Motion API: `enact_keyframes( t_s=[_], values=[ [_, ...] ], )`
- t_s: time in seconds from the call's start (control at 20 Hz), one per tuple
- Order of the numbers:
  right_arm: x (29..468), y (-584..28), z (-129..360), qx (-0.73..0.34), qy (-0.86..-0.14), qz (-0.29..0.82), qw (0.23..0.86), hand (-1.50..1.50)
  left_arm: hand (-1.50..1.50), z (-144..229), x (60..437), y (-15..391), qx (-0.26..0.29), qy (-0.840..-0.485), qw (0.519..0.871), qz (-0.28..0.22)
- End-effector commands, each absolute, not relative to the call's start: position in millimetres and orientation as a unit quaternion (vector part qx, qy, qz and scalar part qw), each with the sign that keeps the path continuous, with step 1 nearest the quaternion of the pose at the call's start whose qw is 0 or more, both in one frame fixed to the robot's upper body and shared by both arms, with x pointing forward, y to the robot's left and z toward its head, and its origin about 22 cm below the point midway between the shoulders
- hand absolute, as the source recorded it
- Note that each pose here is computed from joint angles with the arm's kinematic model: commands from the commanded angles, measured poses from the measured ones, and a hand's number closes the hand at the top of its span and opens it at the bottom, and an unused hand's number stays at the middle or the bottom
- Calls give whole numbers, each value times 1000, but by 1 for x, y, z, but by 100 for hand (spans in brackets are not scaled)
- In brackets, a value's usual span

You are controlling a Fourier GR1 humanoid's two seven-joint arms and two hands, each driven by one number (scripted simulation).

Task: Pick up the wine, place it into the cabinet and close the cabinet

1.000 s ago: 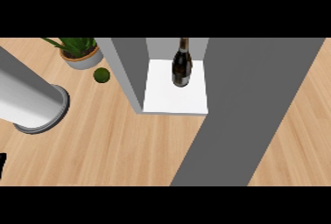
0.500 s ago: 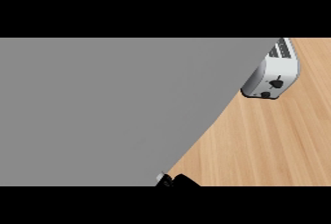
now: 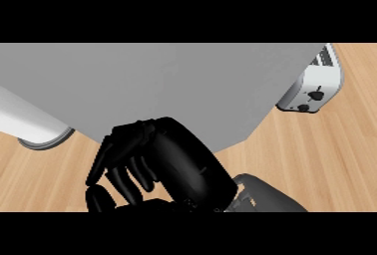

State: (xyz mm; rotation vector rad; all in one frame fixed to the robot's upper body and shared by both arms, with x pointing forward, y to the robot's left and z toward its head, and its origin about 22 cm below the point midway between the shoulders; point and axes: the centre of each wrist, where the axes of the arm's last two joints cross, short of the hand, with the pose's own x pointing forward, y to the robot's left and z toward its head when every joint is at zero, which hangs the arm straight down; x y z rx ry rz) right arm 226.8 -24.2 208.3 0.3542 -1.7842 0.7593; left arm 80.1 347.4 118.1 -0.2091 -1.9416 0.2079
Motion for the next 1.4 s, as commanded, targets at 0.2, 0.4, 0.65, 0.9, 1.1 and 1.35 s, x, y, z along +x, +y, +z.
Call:
enact_keyframes(
  t_s=[0.2, 0.4, 0.65, 0.9, 1.1, 1.35],
  values=[
    [300, -23, 230, 106, -766, 306, 556, 150, -150, 120, 78, 334, -99, -817, 563, 74],
    [327, -46, 219, 82, -774, 301, 551, 150, -150, 107, 97, 348, -112, -800, 584, 81],
    [360, -53, 216, 71, -774, 299, 554, 150, -150, 116, 106, 314, -123, -801, 582, 73],
    [375, -75, 212, 57, -777, 296, 553, 150, -150, 108, 116, 313, -120, -795, 590, 76],
    [380, -82, 210, 35, -784, 295, 545, 150, -150, 104, 126, 307, -120, -799, 583, 84],
    [388, -94, 208, 38, -778, 304, 549, 150, -150, 97, 128, 295, -113, -802, 581, 80]
  ],
)
